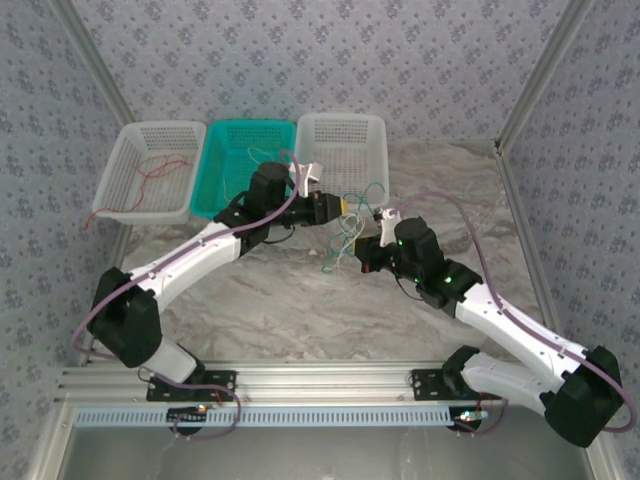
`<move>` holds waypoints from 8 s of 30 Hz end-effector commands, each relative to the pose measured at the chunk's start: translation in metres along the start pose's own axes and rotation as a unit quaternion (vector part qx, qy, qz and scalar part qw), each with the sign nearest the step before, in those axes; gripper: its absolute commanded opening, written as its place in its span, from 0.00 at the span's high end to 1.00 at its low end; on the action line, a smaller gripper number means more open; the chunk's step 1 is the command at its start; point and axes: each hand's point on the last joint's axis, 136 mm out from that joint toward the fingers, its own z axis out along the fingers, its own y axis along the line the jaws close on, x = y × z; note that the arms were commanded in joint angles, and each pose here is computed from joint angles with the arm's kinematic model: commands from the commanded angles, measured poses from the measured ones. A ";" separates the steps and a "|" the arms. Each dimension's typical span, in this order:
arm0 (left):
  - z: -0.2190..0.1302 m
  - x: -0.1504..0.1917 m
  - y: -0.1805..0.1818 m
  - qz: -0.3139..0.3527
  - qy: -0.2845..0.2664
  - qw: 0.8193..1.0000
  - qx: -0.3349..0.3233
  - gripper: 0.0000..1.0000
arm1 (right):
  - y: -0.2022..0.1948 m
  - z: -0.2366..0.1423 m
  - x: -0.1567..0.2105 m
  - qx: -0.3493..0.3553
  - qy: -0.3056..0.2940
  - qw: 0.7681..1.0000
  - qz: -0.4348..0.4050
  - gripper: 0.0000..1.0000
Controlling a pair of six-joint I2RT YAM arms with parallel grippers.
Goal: Untangle the cables
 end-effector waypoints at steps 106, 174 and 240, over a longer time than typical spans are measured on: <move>0.000 0.062 0.044 0.173 -0.012 0.983 -0.066 0.32 | -0.010 -0.018 -0.023 -0.020 0.120 0.978 0.172 1.00; 0.002 0.120 0.024 0.255 0.127 0.956 0.068 1.00 | 0.000 0.083 -0.030 -0.081 0.188 0.969 0.140 0.73; -0.099 0.096 0.078 0.135 -0.024 0.987 -0.086 1.00 | -0.042 0.078 -0.232 0.056 -0.013 0.998 -0.003 0.17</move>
